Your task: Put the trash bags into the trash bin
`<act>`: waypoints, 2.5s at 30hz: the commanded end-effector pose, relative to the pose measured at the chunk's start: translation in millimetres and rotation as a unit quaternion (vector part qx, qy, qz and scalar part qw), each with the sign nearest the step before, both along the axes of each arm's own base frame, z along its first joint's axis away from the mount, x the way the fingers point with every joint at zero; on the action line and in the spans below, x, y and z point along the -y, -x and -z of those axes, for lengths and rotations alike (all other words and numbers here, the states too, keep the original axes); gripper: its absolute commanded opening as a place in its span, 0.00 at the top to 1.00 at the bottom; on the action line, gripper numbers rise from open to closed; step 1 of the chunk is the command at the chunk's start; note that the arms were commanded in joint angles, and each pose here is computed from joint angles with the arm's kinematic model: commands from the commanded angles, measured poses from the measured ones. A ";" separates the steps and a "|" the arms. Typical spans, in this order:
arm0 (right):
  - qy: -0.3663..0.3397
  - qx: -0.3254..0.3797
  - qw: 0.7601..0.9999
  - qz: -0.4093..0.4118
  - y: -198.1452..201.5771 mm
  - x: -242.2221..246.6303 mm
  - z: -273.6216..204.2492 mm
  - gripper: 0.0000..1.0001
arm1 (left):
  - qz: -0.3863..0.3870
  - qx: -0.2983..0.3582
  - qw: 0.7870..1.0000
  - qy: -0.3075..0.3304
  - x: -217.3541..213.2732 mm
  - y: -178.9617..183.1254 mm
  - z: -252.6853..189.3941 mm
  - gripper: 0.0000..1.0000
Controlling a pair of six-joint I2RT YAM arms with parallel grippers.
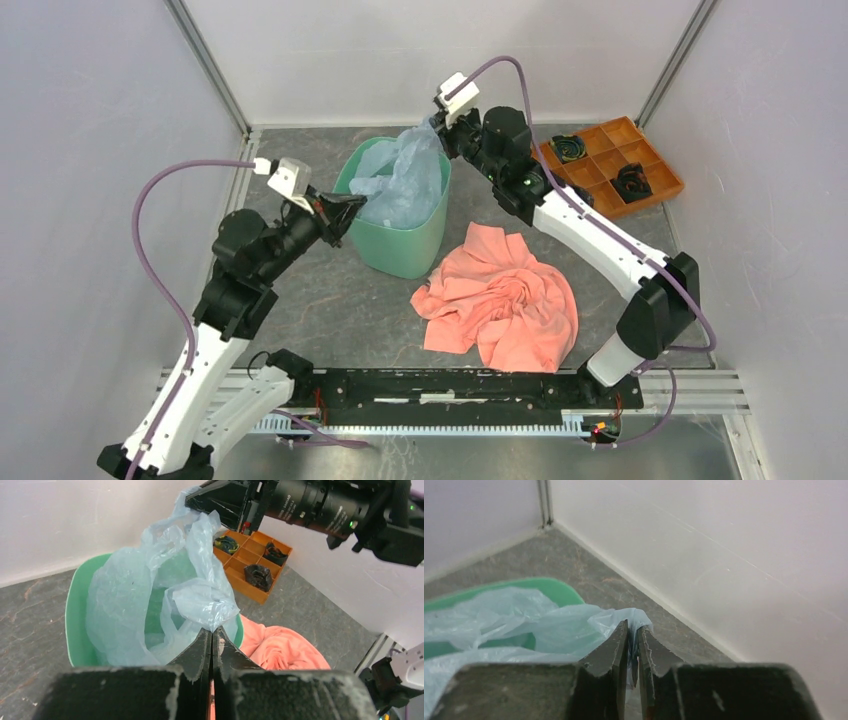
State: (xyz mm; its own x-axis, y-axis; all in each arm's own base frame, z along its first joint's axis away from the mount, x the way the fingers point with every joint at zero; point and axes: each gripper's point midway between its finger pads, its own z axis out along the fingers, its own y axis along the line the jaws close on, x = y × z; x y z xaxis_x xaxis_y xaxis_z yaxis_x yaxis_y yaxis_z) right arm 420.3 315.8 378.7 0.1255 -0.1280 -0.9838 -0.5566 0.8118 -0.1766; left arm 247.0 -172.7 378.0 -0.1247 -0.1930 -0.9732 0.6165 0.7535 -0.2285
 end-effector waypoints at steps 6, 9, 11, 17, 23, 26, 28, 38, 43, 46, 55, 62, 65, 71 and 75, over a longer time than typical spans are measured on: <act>0.156 0.033 0.973 -0.167 18.6 -8.4 27.6 0.83 | -0.099 0.022 0.994 -0.040 -38.9 -6.0 28.0 0.98; 0.147 0.019 0.979 -0.142 16.5 8.5 28.7 0.89 | -0.228 0.005 0.974 -0.012 -79.7 -21.2 18.5 0.98; 0.116 0.011 0.982 -0.149 28.3 9.6 26.6 0.91 | -0.295 -0.019 0.955 0.001 -99.1 -31.2 16.3 0.98; 0.013 0.006 0.961 -0.276 92.3 -10.6 13.5 0.89 | -0.291 -0.050 0.956 0.005 -78.5 -66.4 -5.3 0.98; -0.036 -0.040 0.987 -0.152 72.5 19.8 11.2 0.85 | -0.285 -0.009 0.958 0.033 -72.3 -78.1 -41.6 0.98; -0.028 -0.048 0.994 -0.092 62.8 38.5 17.4 0.73 | -0.290 0.001 0.956 0.047 -74.6 -77.3 -51.4 0.98; -0.036 -0.075 0.996 -0.018 49.7 58.4 23.2 0.66 | -0.274 0.014 0.960 0.058 -70.6 -73.0 -58.5 0.98; -0.223 -0.212 0.946 0.105 58.3 90.0 20.8 0.02 | -0.230 0.066 0.966 0.096 -71.6 -36.7 -62.9 0.98; -0.379 -0.228 0.897 0.020 82.3 72.4 -8.7 0.02 | -0.214 0.064 0.970 0.101 -68.5 -29.2 -54.0 0.98; -0.441 -0.245 0.863 -0.037 92.5 59.5 -19.0 0.02 | -0.212 0.062 0.970 0.103 -69.1 -26.6 -49.8 0.98; -0.471 -0.248 0.841 -0.098 100.6 21.0 -18.7 0.02 | -0.194 0.056 0.973 0.111 -63.7 -21.9 -49.2 0.98; -0.489 -0.293 0.819 -0.064 72.8 3.3 3.7 0.21 | -0.192 0.055 0.973 0.114 -64.2 -18.3 -47.5 0.98; -0.464 -0.264 0.843 -0.064 55.4 2.9 4.7 0.77 | -0.222 0.053 0.968 0.107 -77.8 -15.1 -41.2 0.98; -0.307 -0.148 0.921 -0.188 27.6 1.8 14.0 1.00 | -0.307 0.047 0.947 0.086 -118.0 -1.6 -29.0 0.98; -0.215 -0.144 0.923 -0.283 18.9 -19.3 36.5 1.00 | -0.290 0.051 0.952 0.088 -115.1 5.8 -26.1 0.98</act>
State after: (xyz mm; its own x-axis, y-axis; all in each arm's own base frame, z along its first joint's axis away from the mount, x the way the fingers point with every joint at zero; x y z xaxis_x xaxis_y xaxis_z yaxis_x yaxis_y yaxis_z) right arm 414.1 310.0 321.9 -0.3779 0.4742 -0.7952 -0.6359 0.4914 0.5952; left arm 244.8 -66.4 410.1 0.1354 -0.3782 -0.9158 0.1688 0.9196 -0.3549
